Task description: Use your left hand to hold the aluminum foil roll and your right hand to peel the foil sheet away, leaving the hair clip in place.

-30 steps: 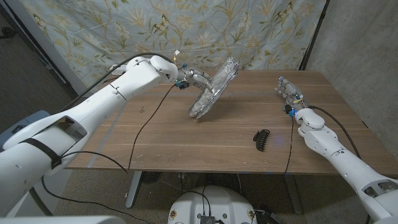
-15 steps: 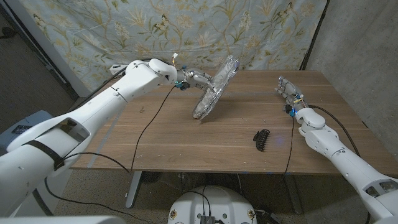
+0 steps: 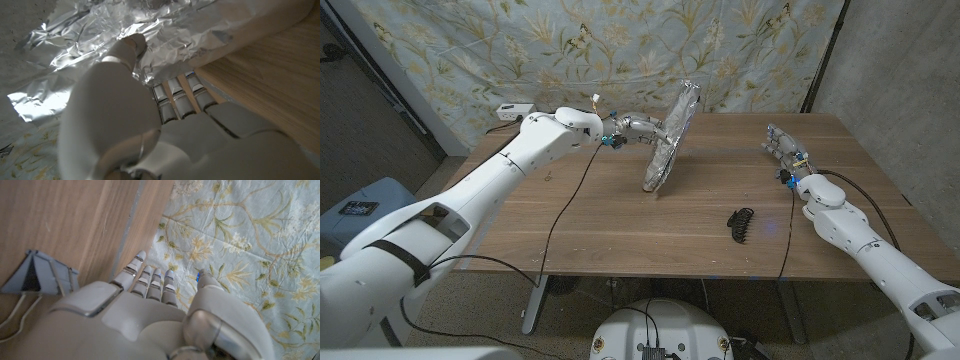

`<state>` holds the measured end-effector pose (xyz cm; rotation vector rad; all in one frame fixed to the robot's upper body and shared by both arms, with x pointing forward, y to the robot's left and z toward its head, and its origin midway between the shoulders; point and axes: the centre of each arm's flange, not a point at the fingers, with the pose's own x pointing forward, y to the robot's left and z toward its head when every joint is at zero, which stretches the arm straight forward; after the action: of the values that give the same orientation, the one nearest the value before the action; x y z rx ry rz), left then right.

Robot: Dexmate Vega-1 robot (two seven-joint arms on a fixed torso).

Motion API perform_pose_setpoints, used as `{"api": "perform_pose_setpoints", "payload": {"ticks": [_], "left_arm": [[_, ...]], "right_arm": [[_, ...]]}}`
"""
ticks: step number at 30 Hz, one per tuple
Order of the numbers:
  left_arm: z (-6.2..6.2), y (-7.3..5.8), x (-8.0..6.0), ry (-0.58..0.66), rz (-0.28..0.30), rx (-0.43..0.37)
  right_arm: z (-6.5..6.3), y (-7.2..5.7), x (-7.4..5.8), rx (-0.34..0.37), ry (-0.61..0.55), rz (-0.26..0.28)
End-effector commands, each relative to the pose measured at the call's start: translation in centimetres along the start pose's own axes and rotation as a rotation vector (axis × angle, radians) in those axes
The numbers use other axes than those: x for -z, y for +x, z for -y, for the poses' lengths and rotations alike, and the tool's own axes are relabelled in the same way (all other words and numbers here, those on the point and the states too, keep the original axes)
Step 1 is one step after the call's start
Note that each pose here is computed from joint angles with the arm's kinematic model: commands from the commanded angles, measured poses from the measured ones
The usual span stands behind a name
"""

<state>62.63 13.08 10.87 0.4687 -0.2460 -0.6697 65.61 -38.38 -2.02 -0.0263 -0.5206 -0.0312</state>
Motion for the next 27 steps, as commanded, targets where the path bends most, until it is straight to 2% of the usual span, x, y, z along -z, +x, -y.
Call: {"api": "perform_pose_setpoints", "payload": {"ticks": [1, 27], "left_arm": [[0.3, 0.6, 1.1, -0.145, 0.071, 0.040], [1.5, 2.4, 3.2, -0.410, 0.145, 0.139]], "right_arm": [[0.6, -0.5, 0.2, -0.005, -0.013, -0.016], [1.3, -1.1, 0.0, -0.024, -0.047, -0.036]]}}
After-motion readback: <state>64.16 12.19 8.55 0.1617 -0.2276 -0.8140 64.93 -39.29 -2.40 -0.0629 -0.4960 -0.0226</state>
